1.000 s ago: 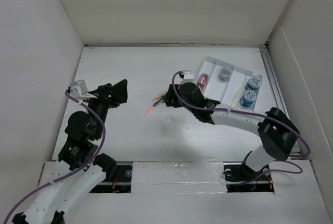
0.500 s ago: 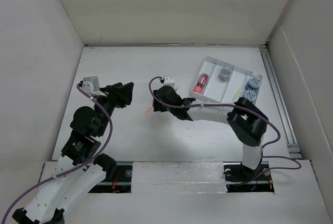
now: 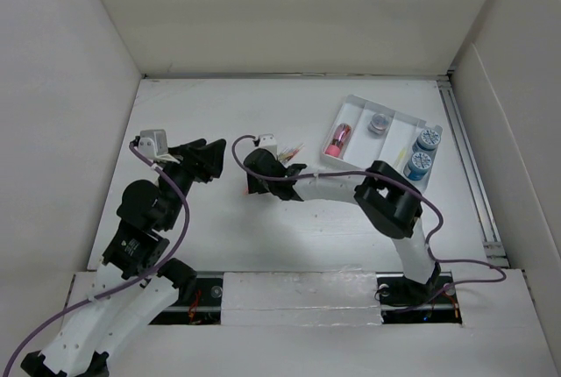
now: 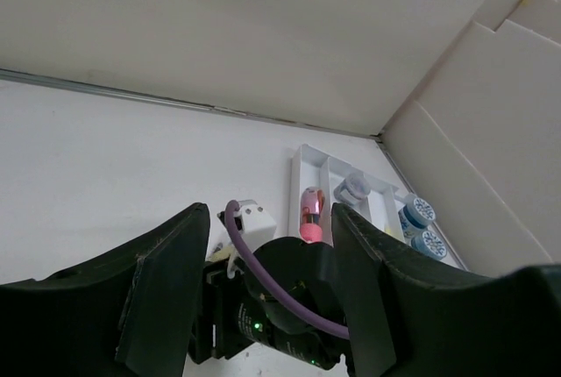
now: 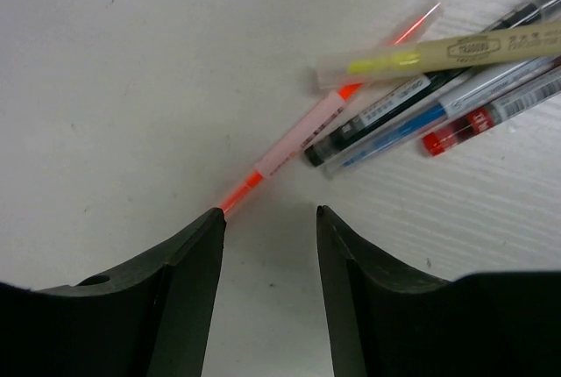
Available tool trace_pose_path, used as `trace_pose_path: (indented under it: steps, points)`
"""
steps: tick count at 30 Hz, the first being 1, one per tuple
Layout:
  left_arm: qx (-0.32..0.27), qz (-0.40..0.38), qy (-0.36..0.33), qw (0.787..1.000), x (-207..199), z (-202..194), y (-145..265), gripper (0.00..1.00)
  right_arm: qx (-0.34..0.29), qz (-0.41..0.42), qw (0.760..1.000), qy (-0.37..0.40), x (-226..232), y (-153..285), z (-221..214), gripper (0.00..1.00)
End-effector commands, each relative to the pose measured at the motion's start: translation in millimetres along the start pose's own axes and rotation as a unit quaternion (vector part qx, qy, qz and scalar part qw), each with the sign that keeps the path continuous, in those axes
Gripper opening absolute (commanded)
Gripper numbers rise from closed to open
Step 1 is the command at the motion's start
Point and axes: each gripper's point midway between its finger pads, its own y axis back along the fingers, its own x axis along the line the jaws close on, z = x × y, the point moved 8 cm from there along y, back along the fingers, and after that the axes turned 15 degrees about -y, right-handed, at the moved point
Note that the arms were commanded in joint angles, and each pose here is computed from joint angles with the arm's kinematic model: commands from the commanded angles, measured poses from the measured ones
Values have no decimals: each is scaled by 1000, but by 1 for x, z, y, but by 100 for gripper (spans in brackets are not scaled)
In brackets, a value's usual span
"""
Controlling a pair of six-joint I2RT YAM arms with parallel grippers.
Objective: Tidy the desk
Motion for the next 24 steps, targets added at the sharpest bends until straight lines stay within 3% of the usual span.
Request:
trace_pose_path:
  steps: [1, 8, 15, 24]
  points:
    - [-26, -18, 1, 999, -4, 7, 0, 54, -3, 6, 1000, -7, 17, 8, -6, 52]
    - [-28, -25, 3, 999, -5, 8, 1, 54, 5, 4, 1000, -14, 19, 3, -14, 42]
    - [-27, -28, 5, 999, -6, 7, 1, 55, 0, 5, 1000, -21, 23, 3, -12, 39]
    - [-30, -30, 4, 999, -6, 8, 2, 55, -5, 8, 1000, -19, 29, -2, -9, 51]
